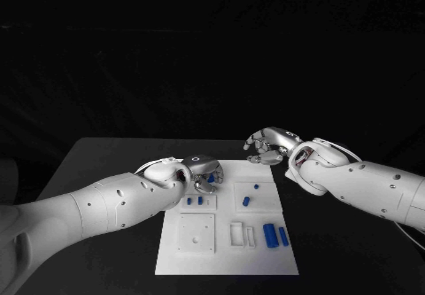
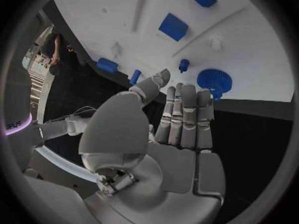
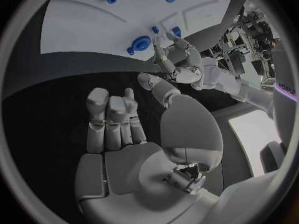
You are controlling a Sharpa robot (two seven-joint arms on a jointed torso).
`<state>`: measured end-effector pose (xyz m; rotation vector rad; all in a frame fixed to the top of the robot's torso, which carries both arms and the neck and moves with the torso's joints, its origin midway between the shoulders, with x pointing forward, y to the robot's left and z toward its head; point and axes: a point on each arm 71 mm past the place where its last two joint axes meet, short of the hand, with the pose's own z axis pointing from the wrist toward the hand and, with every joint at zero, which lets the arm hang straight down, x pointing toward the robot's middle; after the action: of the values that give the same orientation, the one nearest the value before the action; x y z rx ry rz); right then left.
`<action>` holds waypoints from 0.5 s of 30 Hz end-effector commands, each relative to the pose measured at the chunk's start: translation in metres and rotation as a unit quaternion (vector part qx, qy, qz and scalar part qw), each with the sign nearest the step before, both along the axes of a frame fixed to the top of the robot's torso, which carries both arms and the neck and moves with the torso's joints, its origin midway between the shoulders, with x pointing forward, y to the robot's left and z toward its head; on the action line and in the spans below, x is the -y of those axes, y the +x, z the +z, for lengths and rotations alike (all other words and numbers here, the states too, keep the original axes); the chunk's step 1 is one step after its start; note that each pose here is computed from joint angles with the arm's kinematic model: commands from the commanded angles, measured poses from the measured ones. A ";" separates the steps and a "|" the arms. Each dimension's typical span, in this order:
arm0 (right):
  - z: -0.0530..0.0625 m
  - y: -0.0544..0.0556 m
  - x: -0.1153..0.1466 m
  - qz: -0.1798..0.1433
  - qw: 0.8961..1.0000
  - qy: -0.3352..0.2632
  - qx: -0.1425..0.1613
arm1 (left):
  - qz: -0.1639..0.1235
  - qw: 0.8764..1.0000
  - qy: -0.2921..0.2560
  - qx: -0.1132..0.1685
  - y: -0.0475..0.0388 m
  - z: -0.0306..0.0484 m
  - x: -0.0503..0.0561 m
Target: Assemble the parts on the task board
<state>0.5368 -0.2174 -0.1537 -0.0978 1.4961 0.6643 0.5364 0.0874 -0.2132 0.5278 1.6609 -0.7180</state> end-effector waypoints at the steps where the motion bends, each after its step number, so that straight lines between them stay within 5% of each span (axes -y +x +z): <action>1: 0.000 -0.001 -0.001 0.003 1.000 0.000 0.001 | -0.010 1.000 0.015 0.005 -0.0007 -0.0030 0.003; 15: 0.000 -0.002 -0.004 0.007 1.000 0.001 0.000 | -0.001 1.000 0.017 0.006 0.0032 -0.0183 0.002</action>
<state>0.5354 -0.2143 -0.1532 -0.1013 1.4956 0.6729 0.5408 0.0886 -0.2319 0.5389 1.6813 -0.6750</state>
